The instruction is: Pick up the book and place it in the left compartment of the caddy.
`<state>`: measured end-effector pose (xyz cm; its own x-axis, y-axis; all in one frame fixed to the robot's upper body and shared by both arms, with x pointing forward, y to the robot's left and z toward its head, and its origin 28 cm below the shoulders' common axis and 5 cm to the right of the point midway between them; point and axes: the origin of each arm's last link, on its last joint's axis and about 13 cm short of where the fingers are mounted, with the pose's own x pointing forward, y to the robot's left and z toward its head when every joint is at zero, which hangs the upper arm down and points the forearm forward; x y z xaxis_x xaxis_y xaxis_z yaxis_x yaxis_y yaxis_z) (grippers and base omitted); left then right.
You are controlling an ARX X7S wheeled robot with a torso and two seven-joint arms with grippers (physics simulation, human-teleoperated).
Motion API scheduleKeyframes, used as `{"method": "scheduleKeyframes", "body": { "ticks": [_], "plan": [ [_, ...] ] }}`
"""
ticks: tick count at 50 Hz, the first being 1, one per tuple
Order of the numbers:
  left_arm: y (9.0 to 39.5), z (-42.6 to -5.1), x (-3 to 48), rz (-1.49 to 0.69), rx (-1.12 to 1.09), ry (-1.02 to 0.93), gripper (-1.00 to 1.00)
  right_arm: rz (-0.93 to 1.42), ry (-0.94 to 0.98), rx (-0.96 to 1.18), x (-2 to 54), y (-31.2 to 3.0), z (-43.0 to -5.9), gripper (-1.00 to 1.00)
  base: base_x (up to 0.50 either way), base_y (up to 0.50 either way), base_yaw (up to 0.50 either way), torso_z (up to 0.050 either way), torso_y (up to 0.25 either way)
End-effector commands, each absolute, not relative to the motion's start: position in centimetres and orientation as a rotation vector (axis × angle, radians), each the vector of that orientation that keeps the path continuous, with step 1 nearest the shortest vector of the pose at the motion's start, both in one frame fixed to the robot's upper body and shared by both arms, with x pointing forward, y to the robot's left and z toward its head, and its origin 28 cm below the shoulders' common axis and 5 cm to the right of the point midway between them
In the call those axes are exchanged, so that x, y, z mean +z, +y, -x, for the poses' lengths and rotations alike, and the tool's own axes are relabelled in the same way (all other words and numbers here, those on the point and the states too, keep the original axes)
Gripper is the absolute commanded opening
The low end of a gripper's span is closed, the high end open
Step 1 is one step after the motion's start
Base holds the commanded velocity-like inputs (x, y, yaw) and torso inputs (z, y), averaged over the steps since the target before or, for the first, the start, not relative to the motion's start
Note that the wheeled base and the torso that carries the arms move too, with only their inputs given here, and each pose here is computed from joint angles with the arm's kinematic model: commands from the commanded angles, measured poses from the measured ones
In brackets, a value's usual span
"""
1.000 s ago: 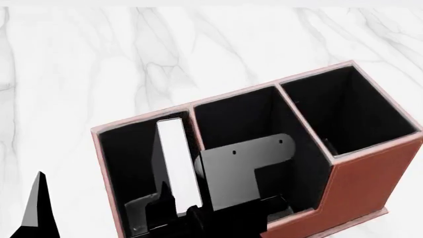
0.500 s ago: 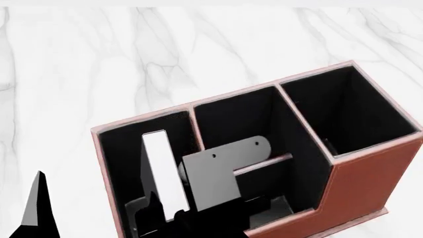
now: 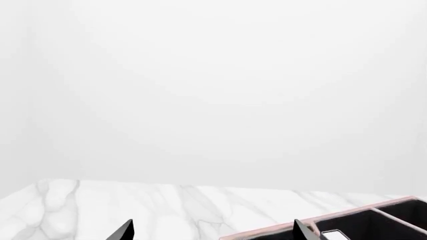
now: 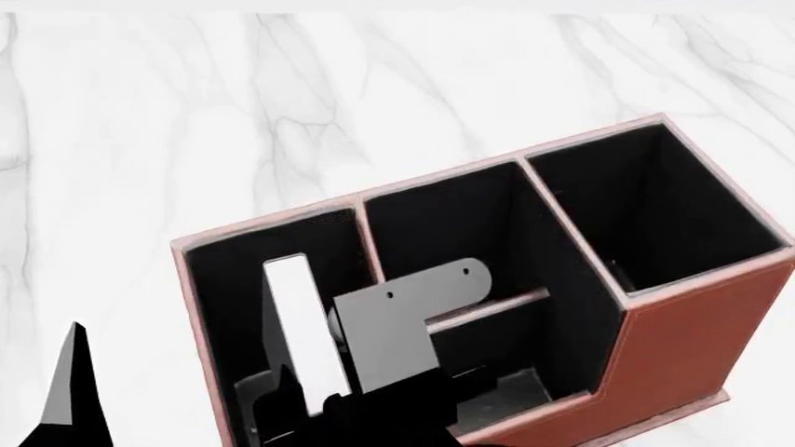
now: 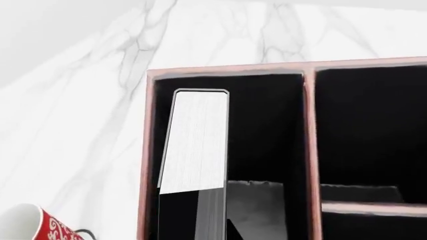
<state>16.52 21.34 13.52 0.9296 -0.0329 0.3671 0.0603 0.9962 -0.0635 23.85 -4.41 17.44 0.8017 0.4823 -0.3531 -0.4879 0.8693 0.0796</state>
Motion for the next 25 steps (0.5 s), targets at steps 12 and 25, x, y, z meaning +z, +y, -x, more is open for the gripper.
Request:
{"method": "scheduleKeyframes", "body": {
  "ticks": [12,25],
  "plan": [
    [21.4,-16.6,13.3,0.075,-0.045,-0.373,1.00,0.016,0.362,0.513,16.3,-4.3,-25.9,-1.00,0.00,0.00,0.00,0.000,0.002],
    [21.4,-16.5,13.4,0.075,-0.046,-0.372,1.00,0.041,0.394,0.515,15.3,-3.9,-26.9,-1.00,0.00,0.00,0.00,0.001,0.002]
  ]
}}
